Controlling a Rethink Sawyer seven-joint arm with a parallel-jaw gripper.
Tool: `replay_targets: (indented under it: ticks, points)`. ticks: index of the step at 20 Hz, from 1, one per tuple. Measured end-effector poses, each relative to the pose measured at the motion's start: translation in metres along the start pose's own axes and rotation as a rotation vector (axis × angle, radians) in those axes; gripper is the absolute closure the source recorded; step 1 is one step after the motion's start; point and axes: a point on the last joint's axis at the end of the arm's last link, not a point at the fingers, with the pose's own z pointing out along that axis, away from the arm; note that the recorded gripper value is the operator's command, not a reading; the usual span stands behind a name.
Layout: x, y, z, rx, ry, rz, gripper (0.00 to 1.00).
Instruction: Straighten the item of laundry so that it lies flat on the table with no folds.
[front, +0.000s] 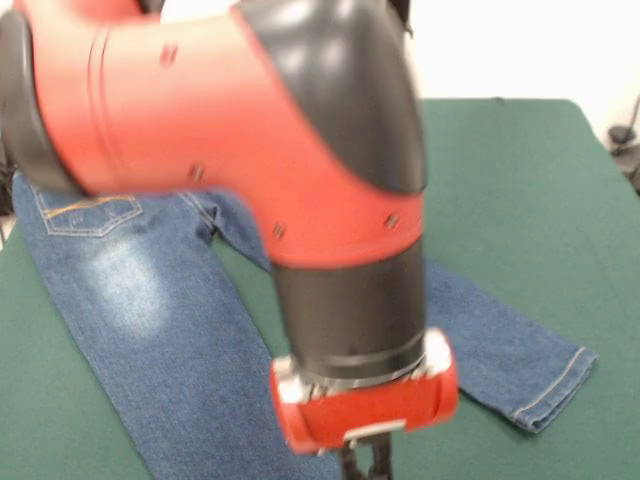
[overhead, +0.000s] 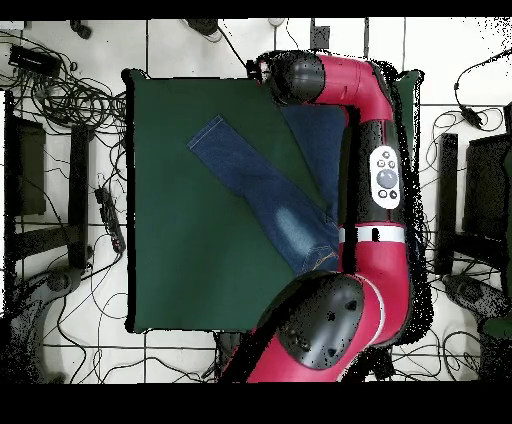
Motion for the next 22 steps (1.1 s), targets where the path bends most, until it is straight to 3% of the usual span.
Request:
replay_targets:
  ticks: [9, 11, 15, 17, 22]
  points:
    - [-0.040, 0.030, -0.076, 0.109, -0.047, -0.145, 1.00]
    - [-0.044, 0.034, -0.083, 0.122, -0.046, -0.156, 1.00]
    - [-0.045, 0.050, -0.091, 0.136, 0.013, -0.173, 1.00]
    - [-0.034, 0.063, -0.089, 0.134, 0.120, -0.178, 1.00]
    - [-0.014, 0.075, -0.089, 0.129, 0.274, -0.180, 1.00]
